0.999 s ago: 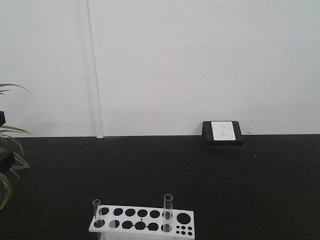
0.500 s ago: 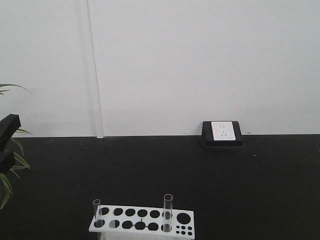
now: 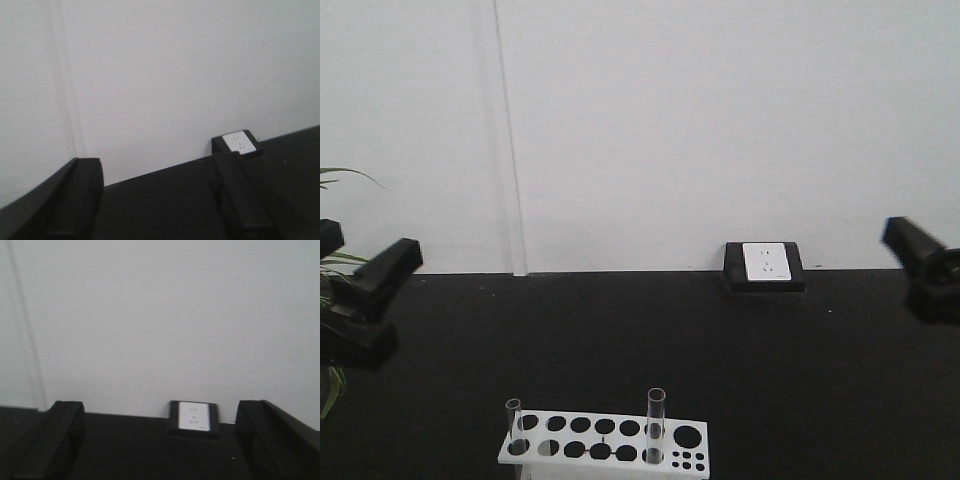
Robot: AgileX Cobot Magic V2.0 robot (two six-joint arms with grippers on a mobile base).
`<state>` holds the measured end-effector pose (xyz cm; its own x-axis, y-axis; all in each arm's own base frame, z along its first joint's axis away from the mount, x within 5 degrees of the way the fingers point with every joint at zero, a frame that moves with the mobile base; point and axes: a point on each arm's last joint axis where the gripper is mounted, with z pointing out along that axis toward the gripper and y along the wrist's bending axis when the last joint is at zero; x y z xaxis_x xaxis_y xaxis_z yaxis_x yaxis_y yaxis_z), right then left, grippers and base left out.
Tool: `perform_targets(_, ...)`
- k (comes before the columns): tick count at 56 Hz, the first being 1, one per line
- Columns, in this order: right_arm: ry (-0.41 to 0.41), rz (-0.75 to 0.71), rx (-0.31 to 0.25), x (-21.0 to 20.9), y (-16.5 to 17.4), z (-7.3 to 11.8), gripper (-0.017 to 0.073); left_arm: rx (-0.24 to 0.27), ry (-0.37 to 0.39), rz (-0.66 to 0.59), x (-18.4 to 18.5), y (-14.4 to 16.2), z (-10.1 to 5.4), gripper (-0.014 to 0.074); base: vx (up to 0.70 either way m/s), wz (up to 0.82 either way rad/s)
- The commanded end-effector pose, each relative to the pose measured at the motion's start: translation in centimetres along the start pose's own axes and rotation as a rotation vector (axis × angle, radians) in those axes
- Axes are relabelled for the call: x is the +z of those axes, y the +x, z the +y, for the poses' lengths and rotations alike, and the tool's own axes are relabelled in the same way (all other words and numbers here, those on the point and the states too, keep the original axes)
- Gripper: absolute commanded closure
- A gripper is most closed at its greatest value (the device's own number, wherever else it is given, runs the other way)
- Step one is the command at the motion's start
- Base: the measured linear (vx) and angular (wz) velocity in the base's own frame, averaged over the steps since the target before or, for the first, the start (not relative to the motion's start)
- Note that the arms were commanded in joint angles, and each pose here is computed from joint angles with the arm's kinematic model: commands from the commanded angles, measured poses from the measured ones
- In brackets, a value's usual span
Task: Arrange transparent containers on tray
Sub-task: 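Lower both grippers around the two clear tubes in the rack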
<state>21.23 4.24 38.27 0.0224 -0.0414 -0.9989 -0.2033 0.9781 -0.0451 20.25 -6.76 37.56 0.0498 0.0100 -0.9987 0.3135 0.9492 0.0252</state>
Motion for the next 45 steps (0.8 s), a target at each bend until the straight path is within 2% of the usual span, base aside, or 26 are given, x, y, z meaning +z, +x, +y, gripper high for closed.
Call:
perform_targets(1, -0.112, -0.109, -0.072, 0.3, -1.6, 2.3, -0.0046, 0.089, 0.047, -0.095, -0.4, -2.0, -0.9, 0.0049, 0.00, 0.00)
perform_targets(4, -0.160, -0.103, -0.080, 0.6, -1.3, 3.3, -0.0029, 0.110, 0.059, -0.085, -0.4, -1.6, -1.1, 0.0050, 0.00, 0.00)
perform_targets(9, -0.215, -0.105, -0.079, 0.9, -0.4, 4.5, -0.0008, 0.107, 0.072, -0.081, -0.5, 0.0, -1.4, 0.0050, 0.00, 0.00)
perform_targets(19, -0.322, -0.145, -0.049, -0.2, 5.3, 6.2, -0.0003, 0.041, 0.094, -0.046, -1.7, 6.1, -1.7, 0.0050, 0.00, 0.00)
perform_targets(26, -0.353, -0.156, -0.027, -1.7, 8.6, 6.3, -0.0003, -0.010, 0.106, -0.024, -3.0, 10.1, -1.8, 0.0050, 0.00, 0.00)
perform_targets(31, -0.362, -0.141, -0.020, -2.2, 10.1, 6.3, -0.0003, -0.020, 0.115, -0.017, -2.9, 12.0, -1.9, 0.0050, 0.00, 0.00)
perform_targets(38, -0.366, -0.116, -0.019, -1.9, 10.9, 6.4, -0.0003, -0.017, 0.133, -0.004, -0.9, 13.6, -2.2, 0.0050, 0.00, 0.00)
perform_targets(45, -0.360, -0.139, 0.007, -1.4, 11.0, 6.5, -0.0003, -0.028, 0.159, -0.002, 2.3, 14.9, -2.7, 0.0050, 0.00, 0.00)
